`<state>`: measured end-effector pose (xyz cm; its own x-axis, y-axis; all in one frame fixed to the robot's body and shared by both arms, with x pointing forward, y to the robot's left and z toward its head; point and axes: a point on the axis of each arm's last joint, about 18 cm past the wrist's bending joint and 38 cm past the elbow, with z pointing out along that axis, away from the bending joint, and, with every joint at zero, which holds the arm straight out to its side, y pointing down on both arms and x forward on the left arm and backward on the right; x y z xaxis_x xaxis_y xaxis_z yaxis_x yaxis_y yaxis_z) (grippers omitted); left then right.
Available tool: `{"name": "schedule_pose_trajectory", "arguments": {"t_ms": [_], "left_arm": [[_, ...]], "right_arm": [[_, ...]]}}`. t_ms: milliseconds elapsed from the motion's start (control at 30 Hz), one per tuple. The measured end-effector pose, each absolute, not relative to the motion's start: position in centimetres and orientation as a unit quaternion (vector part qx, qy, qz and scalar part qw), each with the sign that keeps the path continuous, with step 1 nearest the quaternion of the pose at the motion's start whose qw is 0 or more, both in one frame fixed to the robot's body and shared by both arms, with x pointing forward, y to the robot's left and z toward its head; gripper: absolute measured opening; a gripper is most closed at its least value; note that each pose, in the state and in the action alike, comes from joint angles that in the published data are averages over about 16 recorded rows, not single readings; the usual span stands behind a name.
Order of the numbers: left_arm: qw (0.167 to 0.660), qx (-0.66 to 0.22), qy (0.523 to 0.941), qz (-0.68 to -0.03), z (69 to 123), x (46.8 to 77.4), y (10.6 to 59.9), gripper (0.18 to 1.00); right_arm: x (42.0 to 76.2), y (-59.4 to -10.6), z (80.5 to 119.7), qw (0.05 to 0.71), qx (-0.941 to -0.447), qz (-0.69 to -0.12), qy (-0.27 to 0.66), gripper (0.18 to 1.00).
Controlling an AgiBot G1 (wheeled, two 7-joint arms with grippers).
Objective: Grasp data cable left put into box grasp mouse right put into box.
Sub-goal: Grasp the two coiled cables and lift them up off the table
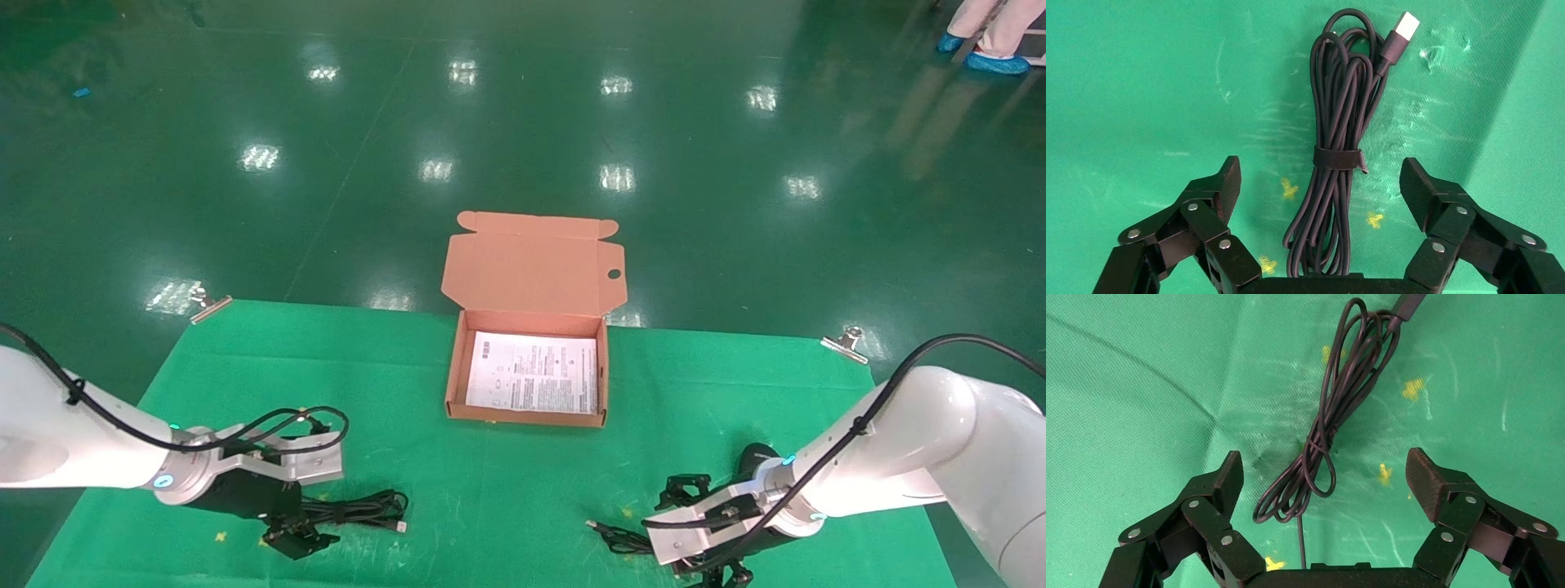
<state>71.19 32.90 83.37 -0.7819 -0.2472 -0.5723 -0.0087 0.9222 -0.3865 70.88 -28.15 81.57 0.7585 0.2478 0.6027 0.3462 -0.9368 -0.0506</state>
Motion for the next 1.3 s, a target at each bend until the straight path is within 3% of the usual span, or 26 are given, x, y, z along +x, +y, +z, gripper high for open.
{"name": "schedule_pose_trajectory", "arguments": {"t_ms": [367, 700, 1067, 1300], "left_arm": [[0.323, -0.067, 0.926, -0.184, 83.45, 71.18, 32.88, 0.887], [0.323, -0.063, 0.927, -0.182, 83.49, 71.13, 32.86, 0.668], [0.323, -0.062, 0.927, -0.181, 83.48, 71.11, 32.84, 0.395], [0.326, -0.048, 0.926, -0.184, 83.81, 70.89, 33.03, 0.282]], "right_arm": [[70.86, -28.13, 81.65, 0.080, -0.934, -0.309, -0.160, 0.907], [70.80, -28.11, 81.67, 0.080, -0.934, -0.309, -0.162, 0.696], [70.78, -28.09, 81.66, 0.080, -0.934, -0.309, -0.163, 0.401], [70.73, -28.56, 82.41, 0.086, -0.932, -0.314, -0.157, 0.288]]}}
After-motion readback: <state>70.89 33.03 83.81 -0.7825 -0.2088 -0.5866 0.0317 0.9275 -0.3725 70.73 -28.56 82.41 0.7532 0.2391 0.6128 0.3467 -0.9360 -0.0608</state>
